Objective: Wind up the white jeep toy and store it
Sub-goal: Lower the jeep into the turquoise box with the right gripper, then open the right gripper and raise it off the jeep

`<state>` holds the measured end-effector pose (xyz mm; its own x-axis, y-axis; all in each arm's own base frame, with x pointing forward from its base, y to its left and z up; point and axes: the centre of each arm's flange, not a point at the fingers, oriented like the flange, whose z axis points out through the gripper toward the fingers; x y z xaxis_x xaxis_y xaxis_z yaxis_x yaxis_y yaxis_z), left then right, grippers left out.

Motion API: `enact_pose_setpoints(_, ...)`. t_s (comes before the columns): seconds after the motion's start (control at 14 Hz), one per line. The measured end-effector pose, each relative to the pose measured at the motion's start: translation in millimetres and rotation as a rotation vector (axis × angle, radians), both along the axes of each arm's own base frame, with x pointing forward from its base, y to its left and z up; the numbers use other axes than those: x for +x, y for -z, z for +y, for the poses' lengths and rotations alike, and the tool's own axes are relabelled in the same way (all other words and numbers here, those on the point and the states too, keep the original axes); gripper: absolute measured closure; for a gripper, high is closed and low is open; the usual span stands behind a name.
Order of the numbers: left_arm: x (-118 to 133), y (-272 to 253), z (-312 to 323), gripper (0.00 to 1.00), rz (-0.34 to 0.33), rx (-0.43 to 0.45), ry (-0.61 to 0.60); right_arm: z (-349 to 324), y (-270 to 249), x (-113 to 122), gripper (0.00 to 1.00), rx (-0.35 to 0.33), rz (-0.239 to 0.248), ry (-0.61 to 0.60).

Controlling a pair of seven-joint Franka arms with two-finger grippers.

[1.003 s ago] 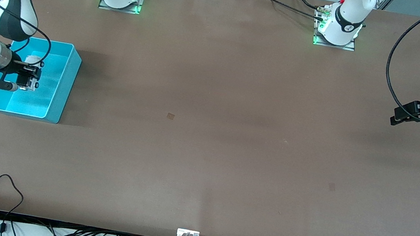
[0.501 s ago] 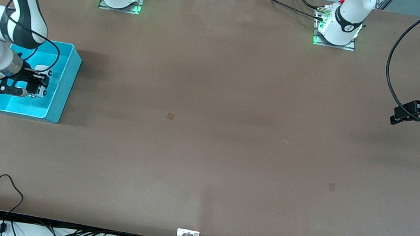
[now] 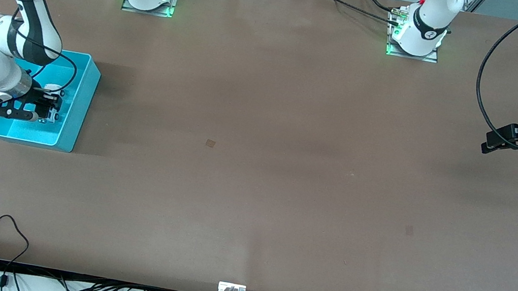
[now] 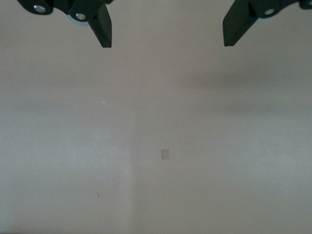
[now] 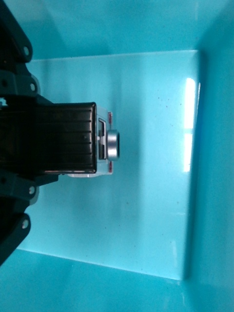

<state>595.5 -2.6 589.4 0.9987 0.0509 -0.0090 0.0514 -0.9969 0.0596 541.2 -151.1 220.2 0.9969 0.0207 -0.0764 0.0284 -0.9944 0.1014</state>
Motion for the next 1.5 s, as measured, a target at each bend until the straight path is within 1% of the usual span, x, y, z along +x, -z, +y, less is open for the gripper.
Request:
enact_pose_setpoints(0.93,-0.1,0.1,0.0,0.00,0.001,0.000,0.000,-8.1,25.6,-4.2,0.48,0.019,0.005,0.012)
enact_pose_setpoints(1.0,-0.1,0.1,0.0,0.00,0.001,0.000,0.000,-8.2,25.6,-4.2,0.44,0.019,0.004,0.012)
enact_pose_setpoints(1.29,-0.1,0.1,0.1,0.00,0.001,0.000,0.000,-9.0,24.3,-2.9,0.06,0.019,0.001,-0.003)
enact_pose_setpoints(1.36,-0.1,0.1,0.0,0.00,0.001,0.000,0.000,-9.3,23.8,-2.6,0.00,0.019,0.000,-0.012)
enact_pose_setpoints(1.5,-0.1,0.1,0.0,0.00,0.001,0.000,0.000,-10.9,18.4,0.7,0.00,0.015,-0.011,-0.020)
